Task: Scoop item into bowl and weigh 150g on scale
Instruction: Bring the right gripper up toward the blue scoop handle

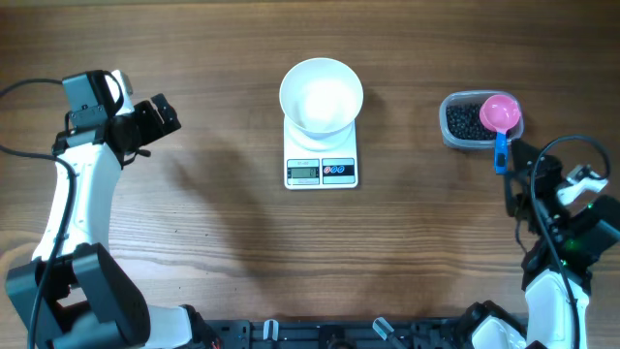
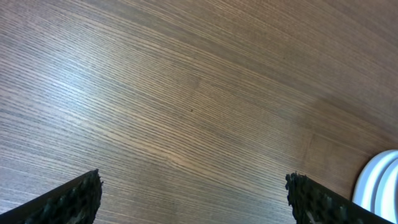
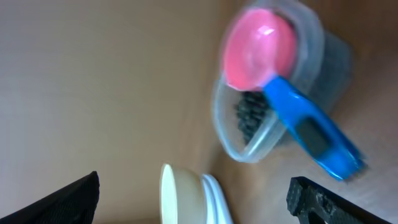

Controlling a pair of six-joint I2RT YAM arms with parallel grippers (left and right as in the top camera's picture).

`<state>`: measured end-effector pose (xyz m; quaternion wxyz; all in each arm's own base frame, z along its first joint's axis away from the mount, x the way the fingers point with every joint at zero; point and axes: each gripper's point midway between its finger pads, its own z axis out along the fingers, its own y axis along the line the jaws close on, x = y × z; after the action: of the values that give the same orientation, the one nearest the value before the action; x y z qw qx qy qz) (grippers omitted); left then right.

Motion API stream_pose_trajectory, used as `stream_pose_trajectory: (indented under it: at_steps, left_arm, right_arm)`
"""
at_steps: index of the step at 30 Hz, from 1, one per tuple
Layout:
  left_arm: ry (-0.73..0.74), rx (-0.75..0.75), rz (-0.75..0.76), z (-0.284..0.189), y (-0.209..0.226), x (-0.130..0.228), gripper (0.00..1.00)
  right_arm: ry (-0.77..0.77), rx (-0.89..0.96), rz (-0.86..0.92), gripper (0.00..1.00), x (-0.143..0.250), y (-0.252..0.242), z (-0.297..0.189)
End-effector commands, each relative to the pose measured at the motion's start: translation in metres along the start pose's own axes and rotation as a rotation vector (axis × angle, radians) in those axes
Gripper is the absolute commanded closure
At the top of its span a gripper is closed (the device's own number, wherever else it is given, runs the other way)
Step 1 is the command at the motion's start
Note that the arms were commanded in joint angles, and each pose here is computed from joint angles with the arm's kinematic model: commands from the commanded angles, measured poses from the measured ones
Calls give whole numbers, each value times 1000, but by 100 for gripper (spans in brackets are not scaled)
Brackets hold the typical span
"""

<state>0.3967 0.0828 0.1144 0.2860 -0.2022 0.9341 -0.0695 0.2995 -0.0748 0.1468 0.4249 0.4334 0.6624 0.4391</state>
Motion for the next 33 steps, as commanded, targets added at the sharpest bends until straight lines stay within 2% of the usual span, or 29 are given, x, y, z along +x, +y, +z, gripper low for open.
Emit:
stream_pose_trajectory:
  at_steps: [1,5,7,9,11,16,22,27,33]
  left_arm:
    - [-28,-1,27,-8,-1,-6,0]
    - [-28,-1,27,-8,-1,-6,0]
    - [-28,-1,27,-8,-1,-6,0]
    - [-28,-1,27,-8,-1,-6,0]
    - [-28,-1,27,-8,-1,-6,0]
    - [-28,-1,27,-8,-1,-6,0]
    - [-28,-1,27,-8,-1,-6,0]
    - [-28,-1,27,-8,-1,-6,0]
    - [-28,-1,27,-8,-1,-6,0]
  right_arm:
    - [0,2,85,0,-1,0,1]
    - [112,29,148,1,23,-11,-1]
    - [180,134,212,5,46,-39,-6]
    - [161,245,209,5,51,-64,-11]
    - [68,286,155,0,32,-71,-11]
    - [-72,226,34,0,-4,-52,-5]
    - [37,233,94,0,12,-71,6]
    - [73,14,-14,0,-2,-37,24]
    - [76,-25,50,0,-4,-30,27]
